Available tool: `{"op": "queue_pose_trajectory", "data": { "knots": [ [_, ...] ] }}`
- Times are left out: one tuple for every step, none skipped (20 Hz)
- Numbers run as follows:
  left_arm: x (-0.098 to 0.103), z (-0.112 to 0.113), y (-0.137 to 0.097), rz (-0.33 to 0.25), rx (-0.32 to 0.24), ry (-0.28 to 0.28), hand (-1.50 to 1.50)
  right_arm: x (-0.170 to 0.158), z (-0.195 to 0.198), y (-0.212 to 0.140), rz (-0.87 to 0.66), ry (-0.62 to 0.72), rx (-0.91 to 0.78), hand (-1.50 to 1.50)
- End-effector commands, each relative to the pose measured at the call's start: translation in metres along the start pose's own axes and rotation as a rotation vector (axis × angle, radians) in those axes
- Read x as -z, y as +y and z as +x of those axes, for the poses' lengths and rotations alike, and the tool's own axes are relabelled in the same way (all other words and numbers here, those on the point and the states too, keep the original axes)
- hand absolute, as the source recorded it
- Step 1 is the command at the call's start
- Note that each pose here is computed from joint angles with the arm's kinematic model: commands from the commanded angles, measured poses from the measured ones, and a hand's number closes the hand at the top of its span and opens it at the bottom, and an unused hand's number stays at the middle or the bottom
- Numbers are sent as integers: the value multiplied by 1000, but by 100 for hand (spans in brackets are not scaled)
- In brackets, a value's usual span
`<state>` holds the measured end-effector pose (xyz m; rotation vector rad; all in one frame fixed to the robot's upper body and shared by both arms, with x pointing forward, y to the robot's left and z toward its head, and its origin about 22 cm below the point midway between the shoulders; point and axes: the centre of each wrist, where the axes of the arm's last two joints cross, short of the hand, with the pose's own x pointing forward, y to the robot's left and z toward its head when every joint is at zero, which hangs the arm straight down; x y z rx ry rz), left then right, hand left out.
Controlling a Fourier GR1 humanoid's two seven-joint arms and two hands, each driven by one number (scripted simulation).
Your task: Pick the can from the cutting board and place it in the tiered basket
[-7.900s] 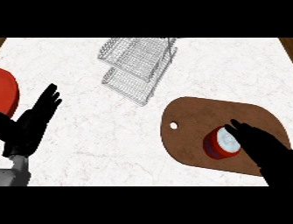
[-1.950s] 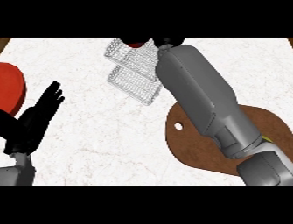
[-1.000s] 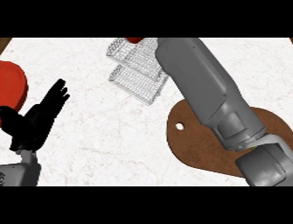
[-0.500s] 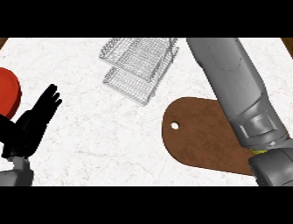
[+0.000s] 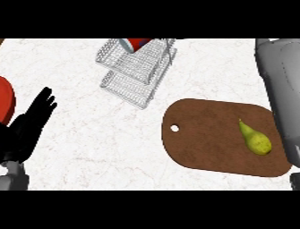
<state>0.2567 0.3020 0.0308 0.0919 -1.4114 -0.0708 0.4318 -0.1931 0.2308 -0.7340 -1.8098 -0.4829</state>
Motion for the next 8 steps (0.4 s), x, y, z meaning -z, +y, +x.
{"op": "queue_pose_trajectory", "data": {
  "knots": [
    [-9,12,-4,3,-8,-9,0,9,1,-55,-10,-24,-11,-150],
    [3,1,3,2,-5,3,0,18,-5,-77,-15,-30,-21,-150],
    [-12,-11,-9,5,-9,-2,0,20,6,-86,-17,-43,-24,-150],
    [-8,0,18,-2,9,-17,0,24,4,-105,-30,-44,-17,-150],
    [-8,-19,4,3,3,27,0,6,1,-106,-5,-29,-17,-150],
    [3,1,-14,-9,7,-10,0,17,2,-122,-6,-51,-45,-150],
    [7,3,0,0,12,13,0,22,0,-139,-14,-33,-53,-150],
    [-5,-4,3,3,0,-4,0,10,3,-151,4,-48,-43,-150]
  ]
}}
